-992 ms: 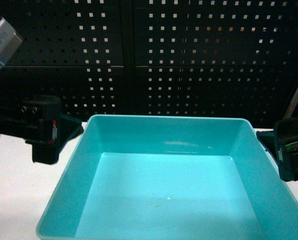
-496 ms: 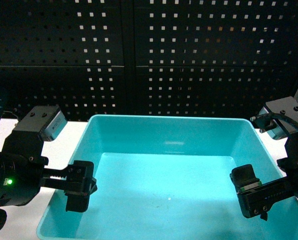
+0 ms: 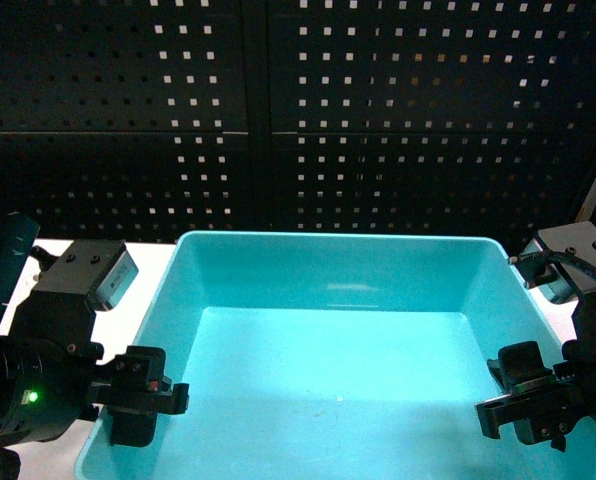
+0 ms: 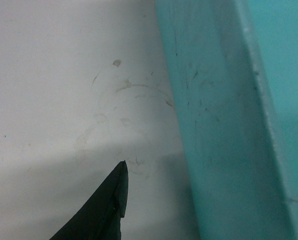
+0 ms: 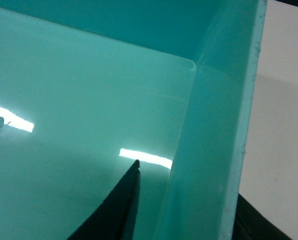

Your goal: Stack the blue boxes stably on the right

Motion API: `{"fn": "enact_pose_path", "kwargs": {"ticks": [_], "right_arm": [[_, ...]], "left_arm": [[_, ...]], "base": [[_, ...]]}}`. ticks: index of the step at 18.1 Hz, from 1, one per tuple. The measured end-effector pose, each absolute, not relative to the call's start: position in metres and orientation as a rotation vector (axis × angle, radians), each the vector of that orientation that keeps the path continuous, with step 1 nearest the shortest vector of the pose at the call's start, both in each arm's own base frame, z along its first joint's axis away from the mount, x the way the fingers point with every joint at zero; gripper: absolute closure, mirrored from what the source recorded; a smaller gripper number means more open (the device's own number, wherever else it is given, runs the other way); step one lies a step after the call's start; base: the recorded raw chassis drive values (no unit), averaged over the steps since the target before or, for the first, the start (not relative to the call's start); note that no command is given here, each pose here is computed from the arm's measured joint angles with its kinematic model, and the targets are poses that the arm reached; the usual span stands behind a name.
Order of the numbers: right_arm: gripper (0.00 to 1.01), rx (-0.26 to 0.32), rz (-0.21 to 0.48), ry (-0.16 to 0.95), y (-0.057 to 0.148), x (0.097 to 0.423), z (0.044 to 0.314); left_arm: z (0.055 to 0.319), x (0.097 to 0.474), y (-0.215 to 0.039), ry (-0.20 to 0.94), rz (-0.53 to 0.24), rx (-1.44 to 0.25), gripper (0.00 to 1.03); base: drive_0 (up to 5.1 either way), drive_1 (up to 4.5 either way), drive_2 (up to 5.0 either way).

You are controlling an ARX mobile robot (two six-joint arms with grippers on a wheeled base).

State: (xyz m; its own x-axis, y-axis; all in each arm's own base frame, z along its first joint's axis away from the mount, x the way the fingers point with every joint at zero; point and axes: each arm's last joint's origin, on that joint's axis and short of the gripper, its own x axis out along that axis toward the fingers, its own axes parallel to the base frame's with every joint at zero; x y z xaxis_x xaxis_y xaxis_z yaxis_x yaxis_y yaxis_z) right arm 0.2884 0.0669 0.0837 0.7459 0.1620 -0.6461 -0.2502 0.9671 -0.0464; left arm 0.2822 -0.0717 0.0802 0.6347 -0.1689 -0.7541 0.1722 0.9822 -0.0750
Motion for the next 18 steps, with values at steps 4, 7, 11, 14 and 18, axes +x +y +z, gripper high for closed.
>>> {"fn": "enact_pose_path", "kwargs": {"ticks": [4,7,11,14,18], "right_arm": [[0.97,-0.111,0.196,0.679,0.065,0.285,0.084],[0.99,-0.078,0.178,0.668,0.062,0.282,0.087],[0.99,-0.053,0.175,0.584,0.060,0.279,0.111],[0.99,-0.049,0.171,0.517,0.057,0.277,0.133],[0.99,-0.039,0.170,0.391,0.054,0.274,0.174]], "left_arm": [[0.081,0.278,-0.075,0.832,-0.187,0.022,0.51],[0.086,0.271,-0.078,0.792,-0.179,0.044,0.51],[0.111,0.270,-0.077,0.667,-0.181,0.065,0.52],[0.133,0.266,-0.076,0.597,-0.181,0.057,0.52],[0.175,0.258,-0.077,0.475,-0.198,0.049,0.52]], "base": [[0.0,0.00,0.0],[0.0,0.00,0.0],[0.0,0.00,0.0],[0.0,0.00,0.0],[0.0,0.00,0.0]]}}
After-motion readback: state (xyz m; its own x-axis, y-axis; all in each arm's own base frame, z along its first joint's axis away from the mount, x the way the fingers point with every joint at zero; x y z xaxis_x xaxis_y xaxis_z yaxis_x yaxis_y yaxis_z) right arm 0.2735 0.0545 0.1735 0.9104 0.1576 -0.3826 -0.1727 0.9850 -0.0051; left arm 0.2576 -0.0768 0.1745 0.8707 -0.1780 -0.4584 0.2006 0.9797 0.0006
